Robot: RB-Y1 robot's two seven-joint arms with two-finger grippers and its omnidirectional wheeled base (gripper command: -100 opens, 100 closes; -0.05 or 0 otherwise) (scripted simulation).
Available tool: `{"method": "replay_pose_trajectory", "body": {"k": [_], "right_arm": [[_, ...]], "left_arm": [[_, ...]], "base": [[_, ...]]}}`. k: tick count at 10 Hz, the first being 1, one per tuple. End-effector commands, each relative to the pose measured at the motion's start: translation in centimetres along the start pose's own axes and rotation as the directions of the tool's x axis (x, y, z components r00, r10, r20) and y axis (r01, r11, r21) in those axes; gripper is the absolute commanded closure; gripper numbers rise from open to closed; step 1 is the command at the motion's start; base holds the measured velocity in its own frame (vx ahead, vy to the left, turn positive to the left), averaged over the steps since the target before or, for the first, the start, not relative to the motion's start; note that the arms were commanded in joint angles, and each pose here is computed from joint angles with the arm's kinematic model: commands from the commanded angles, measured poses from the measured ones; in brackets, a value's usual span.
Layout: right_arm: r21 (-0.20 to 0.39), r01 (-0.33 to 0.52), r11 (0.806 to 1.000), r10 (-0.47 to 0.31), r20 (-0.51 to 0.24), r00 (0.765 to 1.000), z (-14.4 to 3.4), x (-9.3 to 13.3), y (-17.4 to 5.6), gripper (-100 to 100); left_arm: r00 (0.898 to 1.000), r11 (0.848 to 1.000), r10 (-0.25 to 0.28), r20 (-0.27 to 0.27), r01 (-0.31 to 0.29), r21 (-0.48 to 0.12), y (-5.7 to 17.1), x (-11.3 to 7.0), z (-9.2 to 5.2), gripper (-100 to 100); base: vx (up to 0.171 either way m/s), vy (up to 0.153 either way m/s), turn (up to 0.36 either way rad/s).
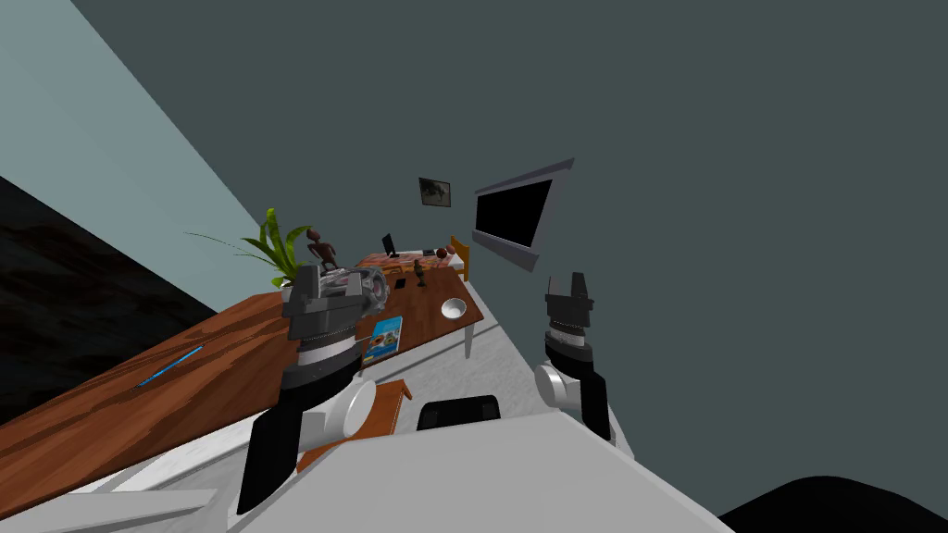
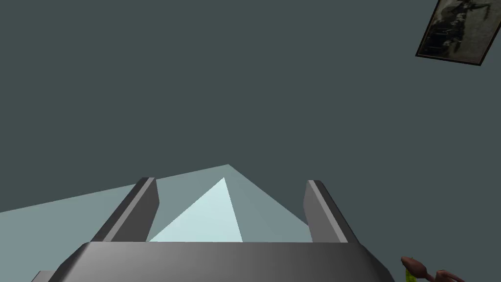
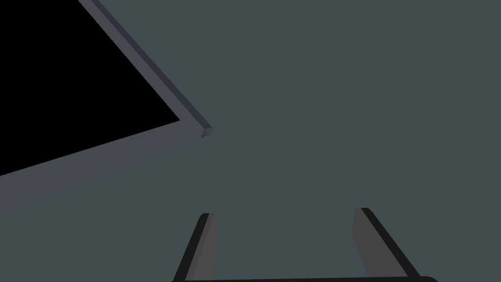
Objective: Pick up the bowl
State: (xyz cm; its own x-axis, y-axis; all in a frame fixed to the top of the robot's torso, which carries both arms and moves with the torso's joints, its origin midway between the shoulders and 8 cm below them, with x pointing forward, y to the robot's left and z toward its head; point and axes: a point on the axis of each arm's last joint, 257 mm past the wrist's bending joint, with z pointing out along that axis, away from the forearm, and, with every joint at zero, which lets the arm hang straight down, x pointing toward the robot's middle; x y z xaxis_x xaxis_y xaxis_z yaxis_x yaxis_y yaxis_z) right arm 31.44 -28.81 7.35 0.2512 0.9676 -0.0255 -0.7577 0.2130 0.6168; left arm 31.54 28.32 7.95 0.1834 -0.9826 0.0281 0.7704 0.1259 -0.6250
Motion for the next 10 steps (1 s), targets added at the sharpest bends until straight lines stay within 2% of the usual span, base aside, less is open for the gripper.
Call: {"method": "replay_pose_trajectory", "body": {"k": [1, 6, 8, 9, 10], "right_arm": [[0.000, 0.000, 1.000, 0.000, 0.000, 1.000, 0.0, 0.0, 0.0, 0], [0.000, 0.000, 1.000, 0.000, 0.000, 1.000, 0.0, 0.0, 0.0, 0], [0.000, 0.000, 1.000, 0.000, 0.000, 1.000, 0.0, 0.0, 0.0, 0], [0.000, 0.000, 1.000, 0.000, 0.000, 1.000, 0.0, 0.0, 0.0, 0], [0.000, 0.000, 1.000, 0.000, 0.000, 1.000, 0.0, 0.0, 0.0, 0]], "left_arm": [[0.999, 1.000, 0.005, -0.033, -0.005, -0.018, 0.6, 0.5, 0.0, -100], [0.991, 0.990, 0.003, -0.137, -0.022, -0.141, 4.8, 2.1, -0.2, -100], [0.987, 0.977, -0.008, -0.159, -0.026, -0.210, 7.1, 2.4, -0.4, -100], [0.987, 0.975, -0.008, -0.160, -0.028, -0.221, 7.4, 2.4, -0.5, -100], [0.986, 0.965, -0.015, -0.167, -0.029, -0.262, 8.7, 2.6, -0.7, -100]], "base": [[-0.001, 0.006, -0.016], [-0.005, 0.029, -0.033], [-0.023, 0.050, -0.046], [-0.012, 0.039, -0.015], [-0.005, 0.034, -0.025]]}}
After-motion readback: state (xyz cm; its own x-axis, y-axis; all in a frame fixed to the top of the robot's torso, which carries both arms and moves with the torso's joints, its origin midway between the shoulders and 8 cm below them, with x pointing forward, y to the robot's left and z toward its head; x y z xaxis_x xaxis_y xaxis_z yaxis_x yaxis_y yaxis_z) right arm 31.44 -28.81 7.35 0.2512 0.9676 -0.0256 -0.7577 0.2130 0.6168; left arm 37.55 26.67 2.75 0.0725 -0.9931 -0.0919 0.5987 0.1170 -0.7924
